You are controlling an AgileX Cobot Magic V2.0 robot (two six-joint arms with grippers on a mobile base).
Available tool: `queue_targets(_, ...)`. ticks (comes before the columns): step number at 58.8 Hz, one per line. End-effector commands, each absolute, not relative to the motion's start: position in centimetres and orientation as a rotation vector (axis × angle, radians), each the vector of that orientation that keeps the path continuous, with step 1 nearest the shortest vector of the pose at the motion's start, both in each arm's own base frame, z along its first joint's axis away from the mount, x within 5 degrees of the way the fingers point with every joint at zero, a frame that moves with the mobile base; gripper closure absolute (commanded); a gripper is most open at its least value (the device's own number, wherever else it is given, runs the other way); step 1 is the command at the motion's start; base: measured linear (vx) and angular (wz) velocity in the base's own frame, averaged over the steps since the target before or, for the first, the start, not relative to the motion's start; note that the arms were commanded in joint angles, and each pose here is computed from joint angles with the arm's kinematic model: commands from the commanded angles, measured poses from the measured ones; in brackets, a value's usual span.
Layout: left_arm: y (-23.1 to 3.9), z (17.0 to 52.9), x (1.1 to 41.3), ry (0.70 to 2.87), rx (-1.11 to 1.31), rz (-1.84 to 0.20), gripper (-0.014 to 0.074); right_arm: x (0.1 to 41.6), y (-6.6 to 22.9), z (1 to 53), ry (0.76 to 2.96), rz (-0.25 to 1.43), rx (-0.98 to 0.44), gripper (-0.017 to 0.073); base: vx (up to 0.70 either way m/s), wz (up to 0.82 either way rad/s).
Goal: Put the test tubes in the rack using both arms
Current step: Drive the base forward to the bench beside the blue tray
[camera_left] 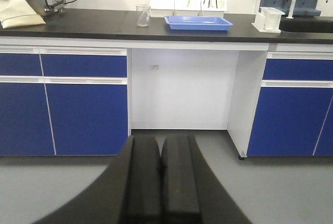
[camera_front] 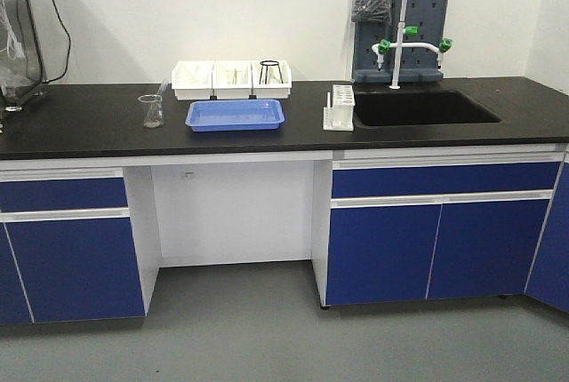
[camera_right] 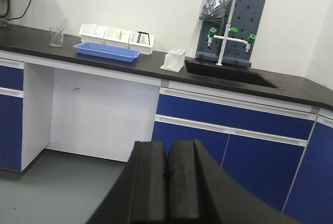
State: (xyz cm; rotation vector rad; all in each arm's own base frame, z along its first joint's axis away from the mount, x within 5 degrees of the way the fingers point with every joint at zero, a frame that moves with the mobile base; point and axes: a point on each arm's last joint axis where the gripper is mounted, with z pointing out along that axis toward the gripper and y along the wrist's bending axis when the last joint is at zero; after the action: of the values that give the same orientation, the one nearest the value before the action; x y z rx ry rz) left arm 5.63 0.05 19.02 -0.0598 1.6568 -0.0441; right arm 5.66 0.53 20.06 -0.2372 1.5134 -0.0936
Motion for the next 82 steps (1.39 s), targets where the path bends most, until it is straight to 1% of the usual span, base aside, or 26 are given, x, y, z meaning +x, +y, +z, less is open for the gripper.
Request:
queue_targets(1, 0.02, 20.61, 5.53, 1.550, -0.058, -0.055, 0.0597, 5.57, 0.65, 20.40, 1.438, -0.085, -0.238, 0.0568, 0.00, 0.01)
queue_targets(82, 0.02, 20.61, 5.53, 1.550, -0.058, -0.055, 0.0597, 5.57, 0.66, 20.41, 1.437, -0.085, -0.238, 0.0568, 0.00, 0.00)
